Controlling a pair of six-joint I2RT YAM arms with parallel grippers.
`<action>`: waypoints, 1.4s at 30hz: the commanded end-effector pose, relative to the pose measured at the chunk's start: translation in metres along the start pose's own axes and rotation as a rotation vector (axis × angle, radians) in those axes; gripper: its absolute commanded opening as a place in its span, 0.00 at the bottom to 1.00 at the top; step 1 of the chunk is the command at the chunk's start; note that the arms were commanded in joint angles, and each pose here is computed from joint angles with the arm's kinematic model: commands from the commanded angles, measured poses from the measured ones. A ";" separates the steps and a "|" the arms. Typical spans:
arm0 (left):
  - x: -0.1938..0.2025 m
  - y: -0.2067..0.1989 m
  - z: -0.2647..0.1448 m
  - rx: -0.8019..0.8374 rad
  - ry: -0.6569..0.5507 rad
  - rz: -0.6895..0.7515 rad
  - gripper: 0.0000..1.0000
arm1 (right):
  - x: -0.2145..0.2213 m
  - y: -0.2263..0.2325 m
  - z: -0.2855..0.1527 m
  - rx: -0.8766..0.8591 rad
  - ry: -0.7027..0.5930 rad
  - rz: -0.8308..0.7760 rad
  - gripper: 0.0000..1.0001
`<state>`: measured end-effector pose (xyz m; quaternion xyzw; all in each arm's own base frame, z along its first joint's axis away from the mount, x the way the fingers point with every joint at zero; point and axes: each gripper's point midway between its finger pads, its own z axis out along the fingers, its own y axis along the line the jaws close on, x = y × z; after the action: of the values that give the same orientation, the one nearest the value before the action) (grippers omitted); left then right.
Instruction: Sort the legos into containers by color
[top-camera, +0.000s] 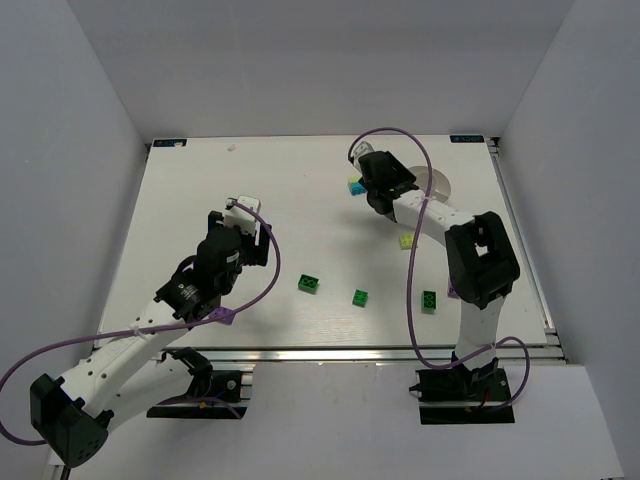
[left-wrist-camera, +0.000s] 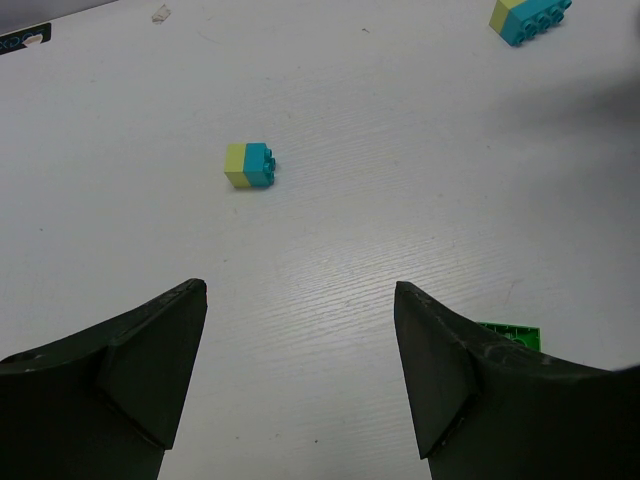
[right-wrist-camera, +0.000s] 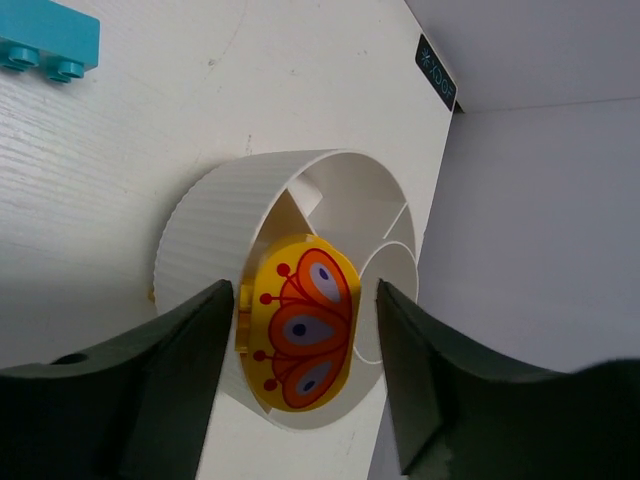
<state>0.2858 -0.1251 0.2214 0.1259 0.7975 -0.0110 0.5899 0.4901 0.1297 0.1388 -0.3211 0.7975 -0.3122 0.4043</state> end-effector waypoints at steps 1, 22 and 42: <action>-0.015 0.002 -0.005 0.002 -0.048 -0.019 0.85 | -0.013 -0.015 -0.003 0.038 -0.017 0.022 0.67; -0.013 0.002 -0.003 -0.001 -0.042 -0.019 0.85 | -0.088 -0.058 -0.114 -0.317 -0.354 0.273 0.82; 0.034 -0.019 0.050 -0.026 0.340 -0.248 0.79 | -0.019 0.072 -0.273 -1.213 -0.710 0.225 0.80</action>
<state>0.3188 -0.1404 0.1868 0.0597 0.8649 -0.0155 0.4981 0.2374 0.2497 0.1801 -0.5051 0.7068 0.3525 0.3480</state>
